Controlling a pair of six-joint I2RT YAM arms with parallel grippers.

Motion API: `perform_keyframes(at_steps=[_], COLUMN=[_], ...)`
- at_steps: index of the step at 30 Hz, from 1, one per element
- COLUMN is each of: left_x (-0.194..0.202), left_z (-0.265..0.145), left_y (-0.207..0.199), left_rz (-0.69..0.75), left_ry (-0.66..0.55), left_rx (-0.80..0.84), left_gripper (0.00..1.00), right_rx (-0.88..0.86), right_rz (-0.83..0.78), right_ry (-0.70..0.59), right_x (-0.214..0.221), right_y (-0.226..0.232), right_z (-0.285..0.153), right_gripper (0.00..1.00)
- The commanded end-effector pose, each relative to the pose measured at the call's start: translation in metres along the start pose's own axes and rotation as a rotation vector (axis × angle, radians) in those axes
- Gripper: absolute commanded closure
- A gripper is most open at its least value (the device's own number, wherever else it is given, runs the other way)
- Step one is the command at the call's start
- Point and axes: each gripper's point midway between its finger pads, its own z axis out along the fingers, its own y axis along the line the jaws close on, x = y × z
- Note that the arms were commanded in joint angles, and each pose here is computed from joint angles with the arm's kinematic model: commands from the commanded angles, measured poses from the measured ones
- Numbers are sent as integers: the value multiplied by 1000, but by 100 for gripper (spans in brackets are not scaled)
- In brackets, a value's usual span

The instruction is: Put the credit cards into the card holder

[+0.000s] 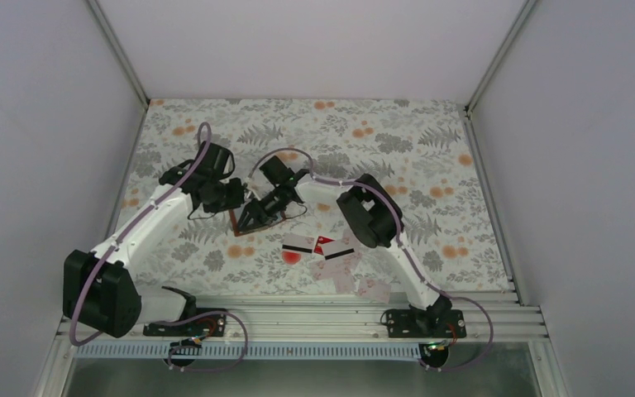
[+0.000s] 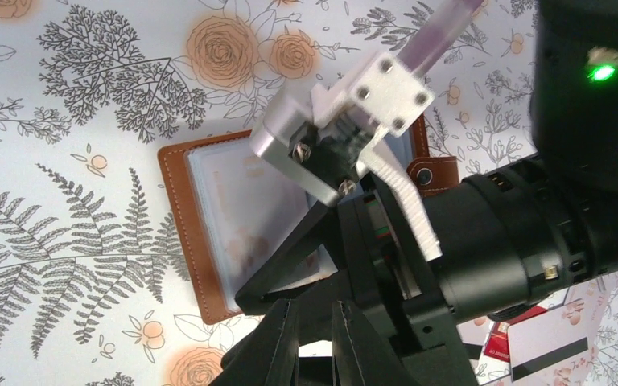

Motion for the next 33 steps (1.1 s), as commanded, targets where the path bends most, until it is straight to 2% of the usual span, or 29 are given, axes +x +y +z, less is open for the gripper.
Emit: perform_keyframes(at_steps=[1,22,29,33], left_x=[-1,-14,-24,-20], left_z=[-8,51,42,36], left_y=[3,-11,-18,-20], left_rz=[-18,-20,15,61], left_ry=[-13,93,47,20], left_rx=[-13,16,37,28], left_gripper=[87,87,86,81], right_rx=[14,229,464,645], right_rz=[-64,-130,-197,-241], right_ry=[-18,-55,-84,-93], right_x=[-14,-2,18,46], right_y=[19,41,35,23], right_z=[-7,-47,-82,-109], right_gripper=[61,62,61,58])
